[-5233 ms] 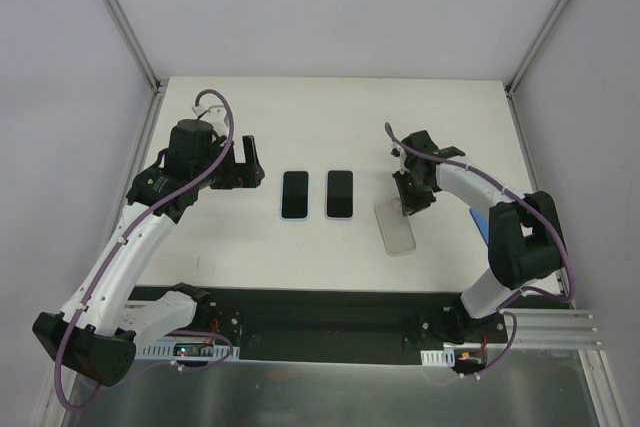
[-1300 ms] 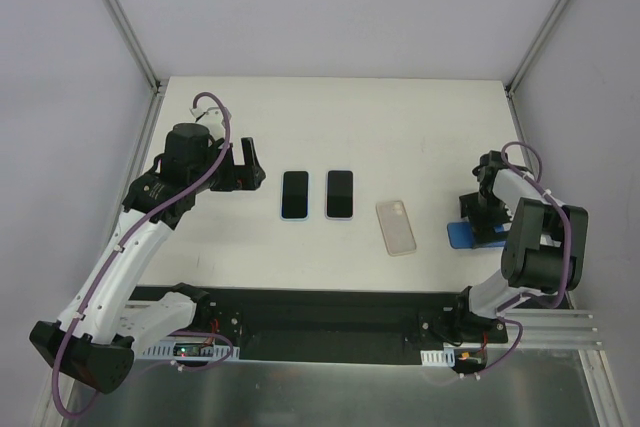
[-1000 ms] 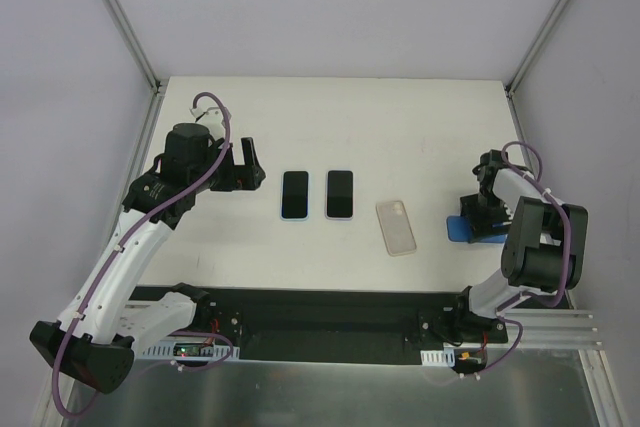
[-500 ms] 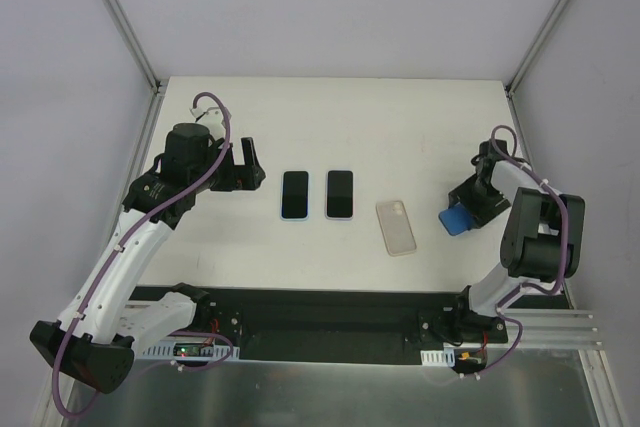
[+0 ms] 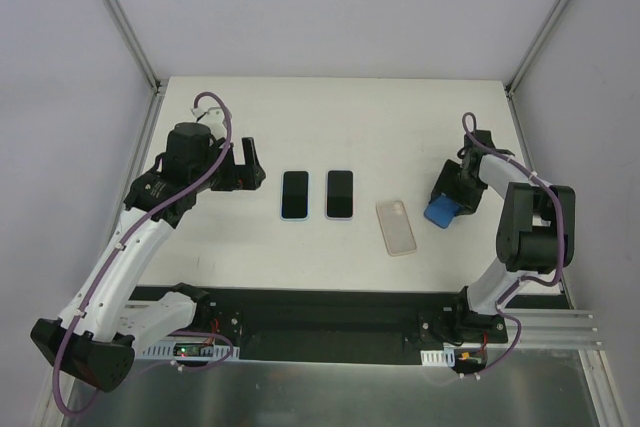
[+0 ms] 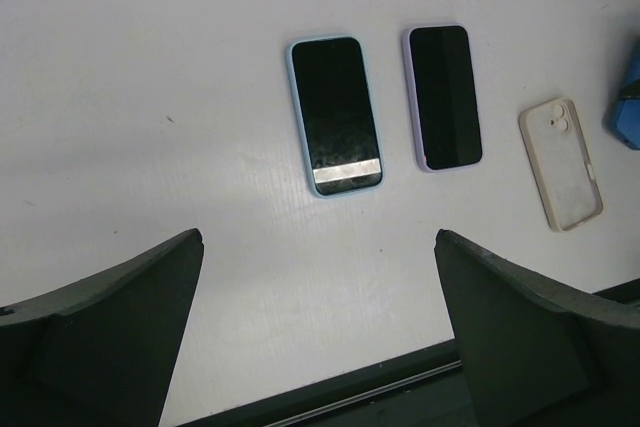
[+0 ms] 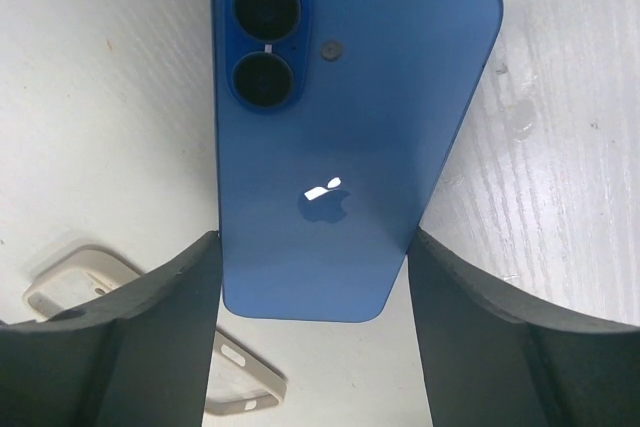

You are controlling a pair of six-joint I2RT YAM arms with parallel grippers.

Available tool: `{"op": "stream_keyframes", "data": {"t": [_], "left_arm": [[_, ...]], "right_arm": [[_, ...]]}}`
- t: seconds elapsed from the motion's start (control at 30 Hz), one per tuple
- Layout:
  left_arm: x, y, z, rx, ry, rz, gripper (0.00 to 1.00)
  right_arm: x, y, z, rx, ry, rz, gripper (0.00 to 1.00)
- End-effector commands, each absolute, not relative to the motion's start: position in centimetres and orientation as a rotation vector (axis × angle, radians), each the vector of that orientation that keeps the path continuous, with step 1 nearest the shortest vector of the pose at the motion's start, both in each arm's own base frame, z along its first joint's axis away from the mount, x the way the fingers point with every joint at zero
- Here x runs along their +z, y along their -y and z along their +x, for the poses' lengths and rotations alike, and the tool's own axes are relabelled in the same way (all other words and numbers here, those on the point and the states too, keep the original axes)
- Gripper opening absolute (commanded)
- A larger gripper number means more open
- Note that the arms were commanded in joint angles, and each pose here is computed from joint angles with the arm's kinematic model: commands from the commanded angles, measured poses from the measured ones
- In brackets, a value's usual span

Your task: Put the phone into the phone case

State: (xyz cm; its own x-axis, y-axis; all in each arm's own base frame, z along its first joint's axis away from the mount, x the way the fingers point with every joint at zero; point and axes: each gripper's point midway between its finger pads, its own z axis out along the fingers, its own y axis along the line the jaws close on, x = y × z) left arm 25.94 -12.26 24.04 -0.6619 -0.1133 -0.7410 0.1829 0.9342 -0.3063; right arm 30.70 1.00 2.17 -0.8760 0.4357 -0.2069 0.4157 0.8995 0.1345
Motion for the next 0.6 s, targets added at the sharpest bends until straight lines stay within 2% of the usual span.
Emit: {"op": "stream_keyframes", "data": {"t": [0.0, 0.3, 0.57], "left_arm": [[24.0, 12.3, 26.4, -0.460, -2.242, 0.018, 0.99], [23.5, 20.0, 26.1, -0.927, -2.370, 0.061, 0.97], [21.4, 25.3, 28.7, -1.052, -2.464, 0.084, 0.92]], "right_arm": [[1.1, -2.3, 30.6, 0.228, -2.884, 0.515, 0.51], [2.2, -4.2, 30.7, 0.389, -2.819, 0.353, 0.49], [3.2, -6.2, 31.1, 0.505, -2.756, 0.232, 0.48]]}}
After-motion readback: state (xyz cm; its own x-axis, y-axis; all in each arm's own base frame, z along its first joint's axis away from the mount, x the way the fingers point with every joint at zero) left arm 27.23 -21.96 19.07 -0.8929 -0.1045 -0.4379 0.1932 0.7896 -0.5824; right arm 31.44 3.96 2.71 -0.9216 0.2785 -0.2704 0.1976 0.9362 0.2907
